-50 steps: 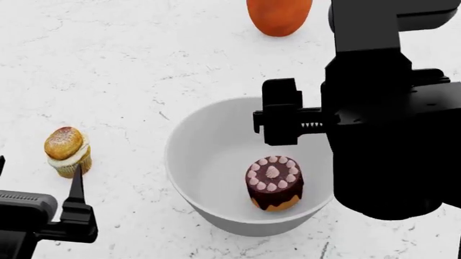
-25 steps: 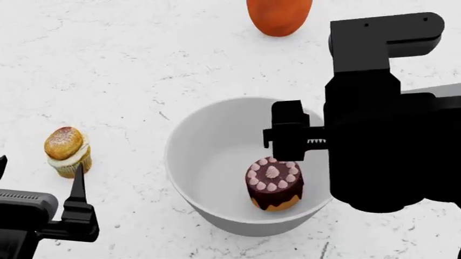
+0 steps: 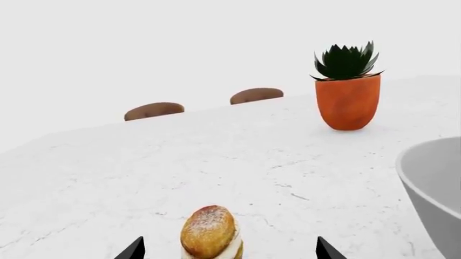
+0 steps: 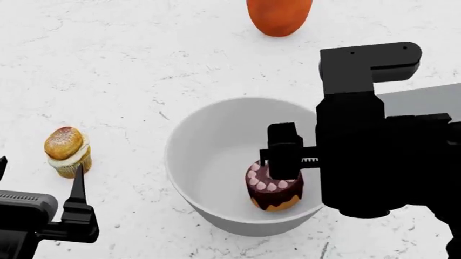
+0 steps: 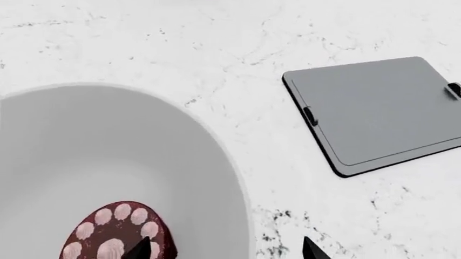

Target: Pick up the bowl with cake and place it on the tray. Pick up the cupcake and place it on the tray.

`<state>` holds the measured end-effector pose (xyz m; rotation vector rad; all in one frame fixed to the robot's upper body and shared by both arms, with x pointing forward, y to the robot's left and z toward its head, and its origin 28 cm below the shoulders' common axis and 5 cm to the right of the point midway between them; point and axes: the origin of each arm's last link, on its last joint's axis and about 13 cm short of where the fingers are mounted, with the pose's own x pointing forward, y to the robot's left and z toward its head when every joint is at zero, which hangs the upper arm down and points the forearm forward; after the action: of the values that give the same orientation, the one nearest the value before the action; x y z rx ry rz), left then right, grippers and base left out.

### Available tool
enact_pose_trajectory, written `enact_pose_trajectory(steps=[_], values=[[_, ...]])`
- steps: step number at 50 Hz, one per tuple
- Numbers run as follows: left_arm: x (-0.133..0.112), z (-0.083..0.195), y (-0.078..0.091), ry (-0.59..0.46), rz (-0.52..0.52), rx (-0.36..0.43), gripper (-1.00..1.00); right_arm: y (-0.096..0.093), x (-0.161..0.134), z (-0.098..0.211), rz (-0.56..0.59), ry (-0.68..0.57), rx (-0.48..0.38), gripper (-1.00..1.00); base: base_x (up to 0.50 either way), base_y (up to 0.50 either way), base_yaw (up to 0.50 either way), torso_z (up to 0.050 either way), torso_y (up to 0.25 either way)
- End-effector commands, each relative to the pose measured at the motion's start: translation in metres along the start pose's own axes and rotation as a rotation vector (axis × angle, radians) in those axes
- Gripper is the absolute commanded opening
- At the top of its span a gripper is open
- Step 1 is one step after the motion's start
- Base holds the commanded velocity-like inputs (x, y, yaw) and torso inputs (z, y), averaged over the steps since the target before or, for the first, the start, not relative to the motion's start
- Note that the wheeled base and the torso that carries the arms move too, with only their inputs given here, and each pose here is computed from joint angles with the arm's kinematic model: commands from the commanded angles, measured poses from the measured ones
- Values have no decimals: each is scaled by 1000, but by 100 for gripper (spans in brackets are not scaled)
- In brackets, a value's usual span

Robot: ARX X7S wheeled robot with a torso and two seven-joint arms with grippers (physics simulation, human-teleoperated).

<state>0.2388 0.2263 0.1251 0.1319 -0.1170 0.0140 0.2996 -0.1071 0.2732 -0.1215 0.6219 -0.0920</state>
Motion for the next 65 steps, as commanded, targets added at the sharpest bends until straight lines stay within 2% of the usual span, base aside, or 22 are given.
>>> enact_pose_trajectory(steps=[1, 19, 20, 22, 32, 33, 46, 65], values=[[-2, 1, 0, -3, 0, 0, 100, 1, 9, -7, 4, 66, 25, 100, 0, 0, 0, 0, 0], [-2, 0, 0, -1, 2, 4, 100, 1, 20, -12, -3, 97, 45, 100, 0, 0, 0, 0, 0], [-1, 0, 0, 1, 2, 6, 100, 2, 18, -11, 56, 86, 81, 100, 0, 0, 0, 0, 0], [-1, 1, -1, 1, 1, 6, 100, 0, 21, -13, 9, 98, 62, 100, 0, 0, 0, 0, 0], [-2, 3, -2, -3, -3, 10, 100, -2, 23, -16, 16, 106, 90, 100, 0, 0, 0, 0, 0], [-2, 4, -1, -5, -3, 12, 100, -3, 23, -16, 57, 119, 135, 100, 0, 0, 0, 0, 0], [-2, 4, -2, -4, -5, 17, 100, 0, 34, -26, 73, 157, 105, 100, 0, 0, 0, 0, 0], [0, 3, -4, 0, -8, 22, 100, -4, 47, -39, 64, 185, 121, 100, 0, 0, 0, 0, 0]])
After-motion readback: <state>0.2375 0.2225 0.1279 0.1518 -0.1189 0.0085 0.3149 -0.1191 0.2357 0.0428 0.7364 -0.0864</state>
